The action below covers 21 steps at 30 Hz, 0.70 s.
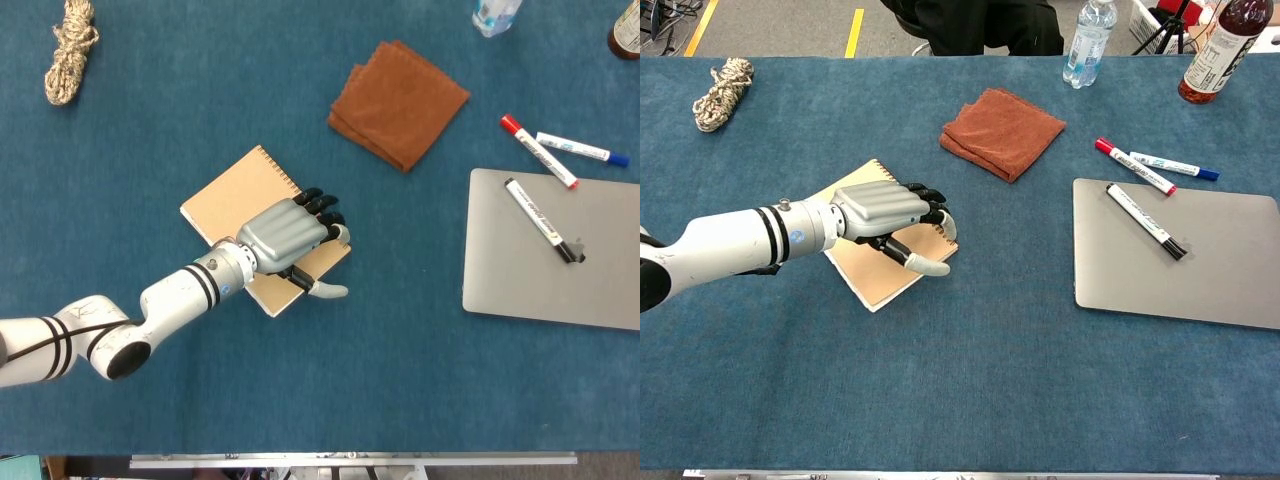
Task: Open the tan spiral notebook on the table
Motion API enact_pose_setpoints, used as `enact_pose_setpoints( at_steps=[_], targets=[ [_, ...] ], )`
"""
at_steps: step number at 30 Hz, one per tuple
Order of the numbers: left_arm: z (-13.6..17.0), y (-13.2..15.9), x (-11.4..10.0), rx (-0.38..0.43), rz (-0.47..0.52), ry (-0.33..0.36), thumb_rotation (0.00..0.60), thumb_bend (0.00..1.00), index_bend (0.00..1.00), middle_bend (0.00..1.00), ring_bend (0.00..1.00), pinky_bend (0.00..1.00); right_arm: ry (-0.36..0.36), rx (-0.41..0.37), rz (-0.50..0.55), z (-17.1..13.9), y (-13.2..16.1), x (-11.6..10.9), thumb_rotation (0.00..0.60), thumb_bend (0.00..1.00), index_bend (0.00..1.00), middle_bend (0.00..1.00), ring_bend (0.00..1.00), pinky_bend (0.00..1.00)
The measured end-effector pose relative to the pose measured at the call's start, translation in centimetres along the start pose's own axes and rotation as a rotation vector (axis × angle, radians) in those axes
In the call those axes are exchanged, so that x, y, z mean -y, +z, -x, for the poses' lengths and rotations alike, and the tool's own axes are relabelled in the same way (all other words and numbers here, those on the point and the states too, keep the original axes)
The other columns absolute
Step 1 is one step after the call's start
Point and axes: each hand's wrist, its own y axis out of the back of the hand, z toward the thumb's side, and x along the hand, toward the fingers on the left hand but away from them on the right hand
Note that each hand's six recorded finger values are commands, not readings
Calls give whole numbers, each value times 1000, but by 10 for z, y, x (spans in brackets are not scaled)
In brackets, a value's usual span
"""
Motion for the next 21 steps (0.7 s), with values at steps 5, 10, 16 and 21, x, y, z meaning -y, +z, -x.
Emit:
enact_pose_setpoints(
  at_steps=[5,10,16,21],
  targets=[
    [7,-3,4,-1,-12,-6,0,95,257,218,0,0,-1,1,-1,-1,0,0,600,131,326,370,206,274],
    [17,-7,5,-1,-27,-3,0,95,266,236,0,0,-4,-3,-1,-2,2,-1,600,131,326,370,206,274],
    [39,-20,10,-11,-54,-13,0,95,267,240,0,0,-9,-11,0,-2,5,-2,600,131,326,370,205,274],
    [58,-32,18,-26,-57,-34,0,95,267,242,0,0,-14,-18,1,-3,8,-4,600,130,326,370,206,274]
  ],
)
